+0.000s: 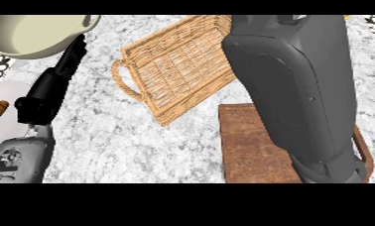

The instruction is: Pick the bell pepper from the cutting board and place it in the basket

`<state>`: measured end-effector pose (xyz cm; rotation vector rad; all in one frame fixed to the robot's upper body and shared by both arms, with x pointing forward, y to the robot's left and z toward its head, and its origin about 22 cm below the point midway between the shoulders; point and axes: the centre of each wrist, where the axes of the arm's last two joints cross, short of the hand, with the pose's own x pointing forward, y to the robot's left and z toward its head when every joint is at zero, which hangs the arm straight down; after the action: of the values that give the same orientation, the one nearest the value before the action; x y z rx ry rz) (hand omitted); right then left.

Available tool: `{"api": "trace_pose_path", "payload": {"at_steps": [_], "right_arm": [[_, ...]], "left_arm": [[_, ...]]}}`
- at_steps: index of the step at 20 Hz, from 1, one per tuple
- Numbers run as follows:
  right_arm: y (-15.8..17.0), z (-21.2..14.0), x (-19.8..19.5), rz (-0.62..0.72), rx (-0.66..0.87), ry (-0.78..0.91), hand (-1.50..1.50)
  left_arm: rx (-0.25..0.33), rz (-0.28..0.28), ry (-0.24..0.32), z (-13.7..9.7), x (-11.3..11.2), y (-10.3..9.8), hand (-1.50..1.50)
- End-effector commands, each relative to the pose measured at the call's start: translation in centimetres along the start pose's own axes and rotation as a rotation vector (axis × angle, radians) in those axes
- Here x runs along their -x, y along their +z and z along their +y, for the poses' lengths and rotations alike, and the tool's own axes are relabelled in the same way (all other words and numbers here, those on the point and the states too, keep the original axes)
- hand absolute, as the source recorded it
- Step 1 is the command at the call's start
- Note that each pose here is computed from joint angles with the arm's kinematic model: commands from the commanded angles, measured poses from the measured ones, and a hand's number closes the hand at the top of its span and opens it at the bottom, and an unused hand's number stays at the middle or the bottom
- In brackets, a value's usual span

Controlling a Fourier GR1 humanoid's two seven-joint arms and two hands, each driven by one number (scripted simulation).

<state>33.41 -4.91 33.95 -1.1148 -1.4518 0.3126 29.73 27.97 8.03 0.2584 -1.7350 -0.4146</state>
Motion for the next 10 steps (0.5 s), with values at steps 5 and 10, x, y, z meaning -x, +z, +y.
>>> {"api": "trace_pose_path", "payload": {"at_steps": [5, 10], "right_arm": [[-2.3, 2.4, -2.9, 0.296, -0.146, 0.029, 1.50], [-3.3, 5.4, -2.6, 0.335, -0.190, 0.301, 1.50]], "left_arm": [[-0.002, 0.004, 0.012, 0.6, -0.6, -0.5, 0.00], [0.009, 0.002, -0.016, 0.4, 0.1, 0.9, 0.00]]}}
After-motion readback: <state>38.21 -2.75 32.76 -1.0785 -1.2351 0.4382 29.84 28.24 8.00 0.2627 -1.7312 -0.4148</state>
